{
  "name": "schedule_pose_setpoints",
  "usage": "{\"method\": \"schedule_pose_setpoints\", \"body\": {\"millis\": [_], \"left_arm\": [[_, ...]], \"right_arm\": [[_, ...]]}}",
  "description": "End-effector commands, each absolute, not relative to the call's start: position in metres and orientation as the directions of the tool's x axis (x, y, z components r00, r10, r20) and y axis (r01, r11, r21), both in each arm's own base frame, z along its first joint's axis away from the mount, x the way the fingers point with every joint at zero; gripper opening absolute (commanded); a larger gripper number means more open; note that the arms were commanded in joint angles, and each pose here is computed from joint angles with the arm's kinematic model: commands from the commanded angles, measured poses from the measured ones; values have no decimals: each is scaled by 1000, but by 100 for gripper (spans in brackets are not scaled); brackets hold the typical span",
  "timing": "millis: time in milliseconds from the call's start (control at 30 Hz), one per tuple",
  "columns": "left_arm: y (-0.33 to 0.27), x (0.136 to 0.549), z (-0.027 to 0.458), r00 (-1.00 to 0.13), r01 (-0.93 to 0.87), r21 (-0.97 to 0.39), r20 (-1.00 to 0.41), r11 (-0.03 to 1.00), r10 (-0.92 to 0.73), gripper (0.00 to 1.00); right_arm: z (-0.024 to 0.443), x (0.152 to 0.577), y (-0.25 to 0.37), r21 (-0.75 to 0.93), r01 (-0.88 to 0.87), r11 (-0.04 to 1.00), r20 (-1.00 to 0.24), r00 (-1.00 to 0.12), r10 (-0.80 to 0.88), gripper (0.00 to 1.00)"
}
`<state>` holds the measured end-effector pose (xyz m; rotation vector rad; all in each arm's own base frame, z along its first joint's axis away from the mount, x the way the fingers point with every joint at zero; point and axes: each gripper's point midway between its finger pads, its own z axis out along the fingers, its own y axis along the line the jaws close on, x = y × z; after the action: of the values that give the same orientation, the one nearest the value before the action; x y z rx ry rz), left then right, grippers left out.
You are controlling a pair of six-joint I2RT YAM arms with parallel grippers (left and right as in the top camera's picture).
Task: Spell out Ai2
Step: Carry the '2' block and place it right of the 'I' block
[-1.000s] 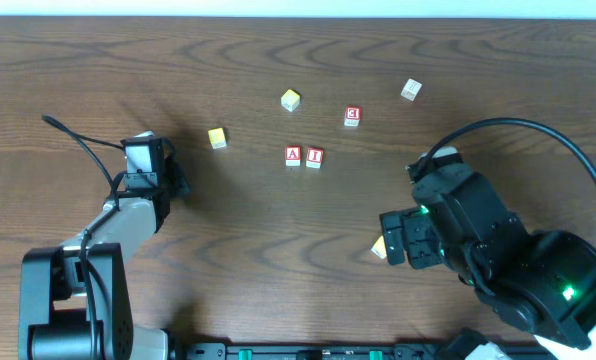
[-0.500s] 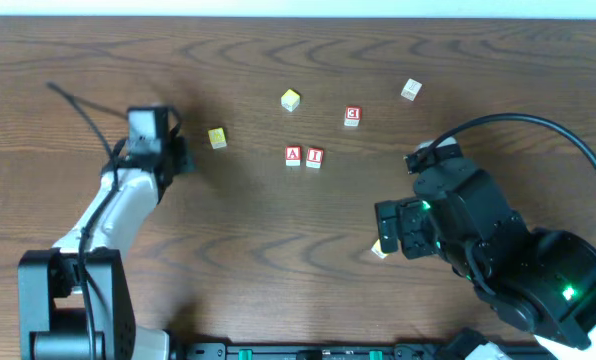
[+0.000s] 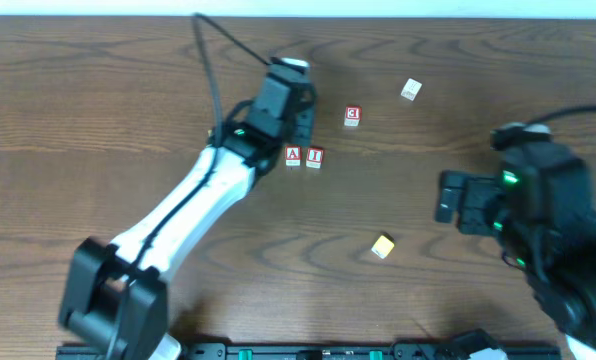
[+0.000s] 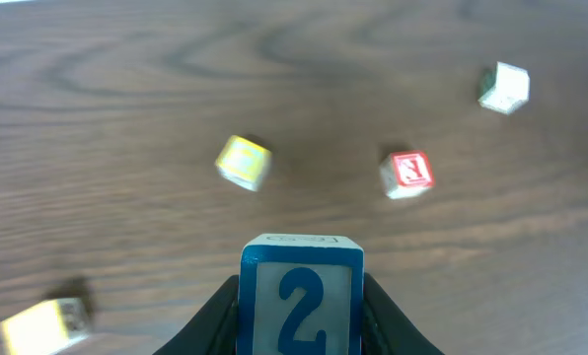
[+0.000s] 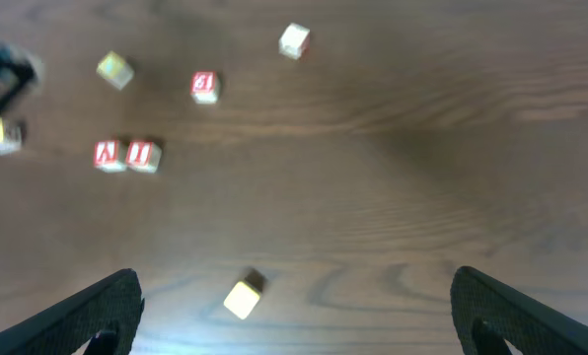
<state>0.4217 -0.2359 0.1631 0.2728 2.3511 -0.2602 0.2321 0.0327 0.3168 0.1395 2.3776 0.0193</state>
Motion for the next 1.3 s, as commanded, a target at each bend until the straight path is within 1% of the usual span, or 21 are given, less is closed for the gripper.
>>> {"method": "schedule_pose_setpoints", "body": {"millis": [0, 100, 233, 400, 467, 633, 800, 1033, 1267], "left_arm": [[-261, 423, 138, -732, 293, -72, -658, 953, 175, 11], [-287, 418, 123, -748, 331, -62, -626, 941, 222, 10], [-308, 410, 104, -783, 326, -71, -578, 943, 228, 10], [-308, 406, 83, -844, 203, -125, -524, 971, 109, 10], [-310, 405, 78, -856, 183, -142, -509, 973, 87, 10], [-313, 402, 66, -870, 180, -151, -486, 972, 85, 10], [-324, 395, 53, -898, 167, -214, -435, 962, 59, 10], [-322, 394, 36, -909, 160, -197, -412, 967, 66, 10], [-326, 397, 31, -905, 166, -205, -421, 965, 67, 10]], "right_arm": [[333, 219, 23, 75, 70, 995, -727, -679, 102, 99], [335, 212, 16, 87, 85, 993, -733, -669, 121, 99], [331, 207, 12, 81, 102, 992, -717, -685, 129, 99], [330, 206, 14, 90, 92, 992, -712, -690, 129, 99], [330, 206, 15, 92, 89, 992, -710, -692, 128, 99], [330, 206, 16, 95, 87, 992, -710, -693, 129, 99], [330, 206, 16, 95, 87, 992, -709, -693, 129, 99], [330, 206, 16, 96, 88, 992, -710, -692, 130, 99], [330, 206, 16, 96, 88, 992, -711, -691, 130, 99]]}}
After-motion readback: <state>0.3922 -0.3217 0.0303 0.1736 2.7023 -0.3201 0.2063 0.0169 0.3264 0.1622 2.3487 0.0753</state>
